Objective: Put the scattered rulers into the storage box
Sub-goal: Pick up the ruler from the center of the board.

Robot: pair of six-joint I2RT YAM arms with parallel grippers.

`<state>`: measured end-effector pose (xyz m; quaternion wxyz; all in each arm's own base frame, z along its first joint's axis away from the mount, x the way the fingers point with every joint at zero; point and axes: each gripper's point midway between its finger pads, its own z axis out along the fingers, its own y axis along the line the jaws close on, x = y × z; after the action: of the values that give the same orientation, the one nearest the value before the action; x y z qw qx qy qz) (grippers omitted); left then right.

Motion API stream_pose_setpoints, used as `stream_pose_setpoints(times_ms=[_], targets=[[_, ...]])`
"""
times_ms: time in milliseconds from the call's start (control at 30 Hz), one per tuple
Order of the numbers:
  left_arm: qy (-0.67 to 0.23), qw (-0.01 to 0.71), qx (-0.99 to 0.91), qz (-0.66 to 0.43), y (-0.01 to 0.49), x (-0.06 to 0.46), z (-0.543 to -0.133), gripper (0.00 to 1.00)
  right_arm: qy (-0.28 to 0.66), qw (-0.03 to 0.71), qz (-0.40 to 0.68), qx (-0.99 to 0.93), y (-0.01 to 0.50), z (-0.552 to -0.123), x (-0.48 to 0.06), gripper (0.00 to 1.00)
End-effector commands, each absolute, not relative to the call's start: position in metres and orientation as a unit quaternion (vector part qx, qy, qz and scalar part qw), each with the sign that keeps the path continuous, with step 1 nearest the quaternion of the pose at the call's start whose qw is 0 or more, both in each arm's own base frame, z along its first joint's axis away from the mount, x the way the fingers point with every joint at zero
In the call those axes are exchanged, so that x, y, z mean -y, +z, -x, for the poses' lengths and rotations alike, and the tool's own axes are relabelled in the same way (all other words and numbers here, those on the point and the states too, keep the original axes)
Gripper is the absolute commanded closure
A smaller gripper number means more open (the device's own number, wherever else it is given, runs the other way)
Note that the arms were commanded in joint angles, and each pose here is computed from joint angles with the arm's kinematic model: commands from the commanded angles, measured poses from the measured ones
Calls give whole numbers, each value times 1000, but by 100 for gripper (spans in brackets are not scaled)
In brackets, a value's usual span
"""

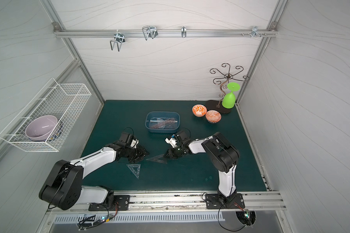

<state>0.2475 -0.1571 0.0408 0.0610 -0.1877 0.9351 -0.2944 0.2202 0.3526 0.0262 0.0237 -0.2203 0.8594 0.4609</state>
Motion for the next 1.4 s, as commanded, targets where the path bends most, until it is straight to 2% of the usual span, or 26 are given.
stream_pose_setpoints(times_ms=[0,200,600,1367], targets=[[-312,68,-930,181,44,163,-257,42,443,6,214,-870,6,-213,-344,84],[-336,53,-921,188,35,171,-254,41,439,1,211,-873,1,-212,-342,84],[-304,83,-932,179,48,159,-257,41,430,-4,202,-880,-6,-209,-332,85],[-305,62,-933,180,32,164,-253,41,419,-6,199,-886,-12,-206,-323,85]])
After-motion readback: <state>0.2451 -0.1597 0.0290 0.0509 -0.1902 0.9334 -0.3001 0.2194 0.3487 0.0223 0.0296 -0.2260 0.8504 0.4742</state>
